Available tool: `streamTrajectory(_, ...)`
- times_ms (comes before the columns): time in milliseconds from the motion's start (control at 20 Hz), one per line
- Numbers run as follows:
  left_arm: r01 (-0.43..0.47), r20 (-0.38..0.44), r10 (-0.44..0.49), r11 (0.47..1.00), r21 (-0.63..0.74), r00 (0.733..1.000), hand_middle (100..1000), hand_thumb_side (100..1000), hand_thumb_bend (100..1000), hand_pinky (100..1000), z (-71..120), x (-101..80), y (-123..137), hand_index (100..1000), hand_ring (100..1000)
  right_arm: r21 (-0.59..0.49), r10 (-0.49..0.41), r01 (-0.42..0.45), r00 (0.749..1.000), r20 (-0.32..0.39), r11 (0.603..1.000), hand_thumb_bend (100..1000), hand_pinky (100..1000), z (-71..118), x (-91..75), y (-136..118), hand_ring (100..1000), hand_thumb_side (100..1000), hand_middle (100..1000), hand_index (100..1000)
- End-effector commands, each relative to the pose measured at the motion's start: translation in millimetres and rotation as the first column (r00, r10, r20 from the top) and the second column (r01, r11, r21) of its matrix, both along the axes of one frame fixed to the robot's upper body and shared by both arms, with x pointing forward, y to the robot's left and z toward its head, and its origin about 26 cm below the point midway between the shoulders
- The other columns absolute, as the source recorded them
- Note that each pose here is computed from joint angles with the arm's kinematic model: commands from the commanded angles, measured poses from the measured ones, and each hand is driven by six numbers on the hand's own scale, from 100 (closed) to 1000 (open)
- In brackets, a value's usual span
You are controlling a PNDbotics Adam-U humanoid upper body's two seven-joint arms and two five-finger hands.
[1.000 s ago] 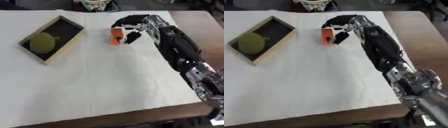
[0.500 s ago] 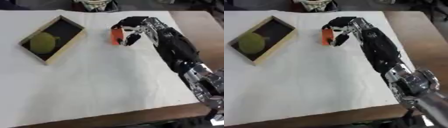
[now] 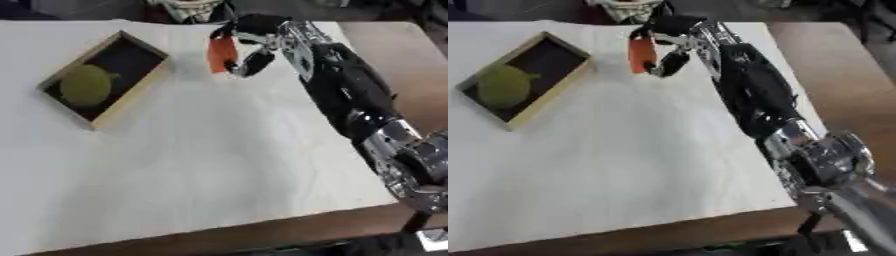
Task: Pick up objects on the table and place them in the box.
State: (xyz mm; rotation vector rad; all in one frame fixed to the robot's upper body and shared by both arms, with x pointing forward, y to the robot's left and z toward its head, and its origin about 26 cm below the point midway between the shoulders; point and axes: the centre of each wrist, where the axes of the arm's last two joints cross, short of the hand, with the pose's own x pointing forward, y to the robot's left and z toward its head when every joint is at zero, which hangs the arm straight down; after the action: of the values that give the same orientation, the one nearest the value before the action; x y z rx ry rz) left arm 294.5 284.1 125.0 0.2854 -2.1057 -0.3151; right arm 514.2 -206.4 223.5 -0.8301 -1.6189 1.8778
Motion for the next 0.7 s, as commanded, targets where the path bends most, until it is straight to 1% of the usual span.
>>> streamTrajectory(50, 0.015, 0.021, -0.015, 1.000, 0.015, 1.000, 698, 725, 100, 515, 6.8, 0.2, 0.0, 803, 927, 0.046, 0.032, -0.035, 0.998, 0.057, 0.998, 100, 838, 30.4, -1.3, 21.4, 838, 273, 534, 946)
streamTrajectory(400, 0.046, 0.029, -0.047, 0.999, 0.013, 0.998, 698, 722, 100, 515, 8.8, 2.0, -5.3, 803, 927, 0.112, 0.033, -0.039, 0.998, 0.060, 0.993, 100, 835, 32.7, -3.0, 66.0, 828, 236, 529, 945)
streamTrajectory(600, 0.068, 0.036, -0.068, 0.998, 0.013, 0.997, 699, 721, 100, 515, 10.9, 3.4, -9.1, 803, 927, 0.126, 0.018, -0.029, 0.996, 0.089, 0.992, 100, 834, 33.8, -5.8, 89.6, 827, 239, 538, 949)
streamTrajectory(700, 0.076, 0.038, -0.077, 0.997, 0.013, 0.996, 699, 721, 100, 515, 11.5, 3.9, -10.6, 803, 928, 0.124, 0.001, -0.013, 0.995, 0.102, 0.992, 100, 834, 31.7, -6.8, 97.6, 827, 244, 550, 951)
